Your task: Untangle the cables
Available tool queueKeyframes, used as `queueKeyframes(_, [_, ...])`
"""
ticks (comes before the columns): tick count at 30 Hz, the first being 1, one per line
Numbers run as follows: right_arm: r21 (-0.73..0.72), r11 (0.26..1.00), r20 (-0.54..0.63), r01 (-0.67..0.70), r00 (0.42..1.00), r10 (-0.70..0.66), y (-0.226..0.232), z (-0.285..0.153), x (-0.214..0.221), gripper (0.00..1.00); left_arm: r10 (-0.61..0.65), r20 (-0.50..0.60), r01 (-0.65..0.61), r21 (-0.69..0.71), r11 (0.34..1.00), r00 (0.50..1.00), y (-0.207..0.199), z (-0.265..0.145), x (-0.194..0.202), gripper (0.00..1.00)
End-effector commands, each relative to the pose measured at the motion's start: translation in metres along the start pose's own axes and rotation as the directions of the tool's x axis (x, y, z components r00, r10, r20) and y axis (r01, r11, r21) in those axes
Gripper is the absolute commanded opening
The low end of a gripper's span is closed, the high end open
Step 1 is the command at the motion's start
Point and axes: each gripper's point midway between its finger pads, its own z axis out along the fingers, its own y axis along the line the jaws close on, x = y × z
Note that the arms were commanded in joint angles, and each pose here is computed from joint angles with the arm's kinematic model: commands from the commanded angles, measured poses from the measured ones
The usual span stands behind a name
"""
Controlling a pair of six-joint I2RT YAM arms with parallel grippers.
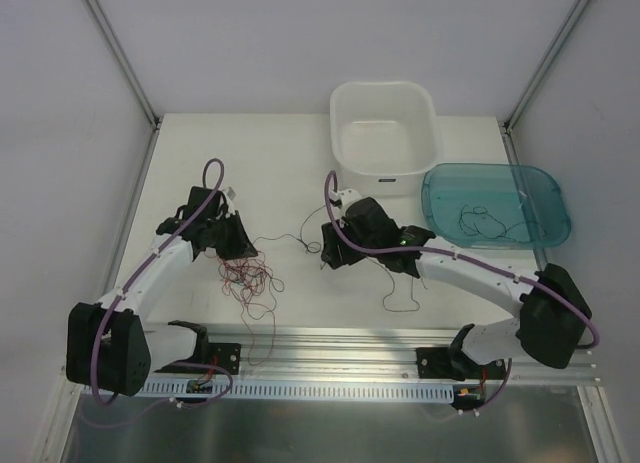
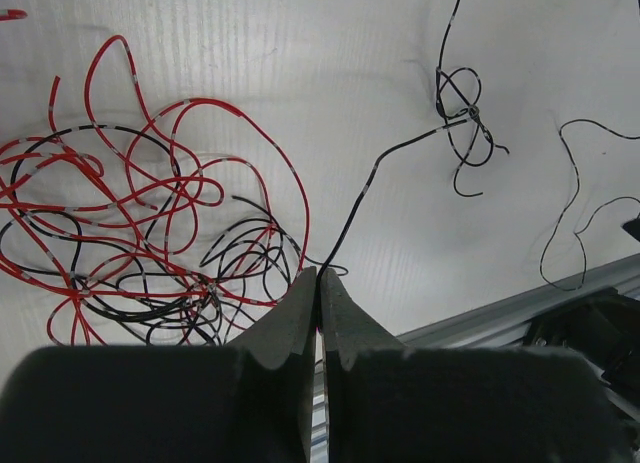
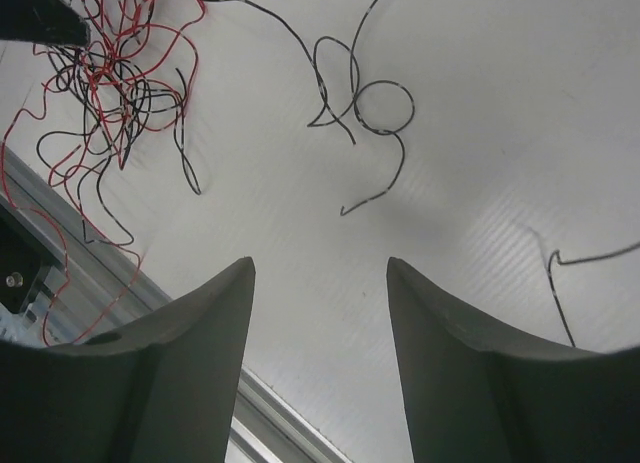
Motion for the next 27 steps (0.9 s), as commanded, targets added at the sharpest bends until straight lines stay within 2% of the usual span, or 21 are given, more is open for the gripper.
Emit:
queueKeyframes(1, [-0.137, 0.99, 0.119, -0.034, 0.992, 0.051, 0.036, 0.019, -0.044, 0.59, -0.02, 0.002, 0.02, 0.051, 0.999, 1.0, -0.009, -0.005, 0.007, 0.0])
queueKeyframes(2, [-0.119, 0.991, 0.091, -0.054, 0.994, 0.065, 0.032, 0.034, -0.037, 0.59, -0.017, 0.008, 0.017, 0.057, 0.998, 1.0, -0.01, -0.006, 0.007, 0.0])
queueKeyframes(3, [-0.132, 0.989, 0.12, -0.06, 0.99, 0.076, 0.037, 0.039, -0.045, 0.57, -0.021, 0.01, 0.02, 0.059, 0.998, 1.0, -0.011, -0.007, 0.007, 0.0])
queueKeyframes(9, [-0.118, 0.98, 0.111, -0.158, 0.979, 0.171, 0.043, 0.083, -0.04, 0.51, -0.029, 0.016, 0.028, 0.075, 0.997, 0.999, -0.013, -0.01, 0.01, 0.0])
queueKeyframes(14, [-0.053, 0.97, 0.141, -0.236, 0.96, 0.241, 0.034, 0.102, -0.037, 0.49, -0.03, 0.022, 0.028, 0.086, 0.996, 0.999, -0.014, -0.012, 0.01, 0.0])
queueKeyframes(19, [0.017, 0.965, 0.156, -0.261, 0.954, 0.255, 0.026, 0.112, -0.035, 0.47, -0.029, 0.019, 0.027, 0.094, 0.995, 0.999, -0.015, -0.013, 0.012, 0.0])
queueKeyframes(25, [0.072, 0.954, 0.166, -0.29, 0.947, 0.276, 0.017, 0.121, -0.031, 0.37, -0.034, 0.015, 0.033, 0.114, 0.993, 0.999, -0.019, -0.015, 0.013, 0.0])
queueKeyframes(27, [0.086, 0.953, 0.168, -0.291, 0.947, 0.274, 0.014, 0.124, -0.03, 0.3, -0.038, 0.013, 0.036, 0.121, 0.992, 0.999, -0.02, -0.015, 0.014, 0.0])
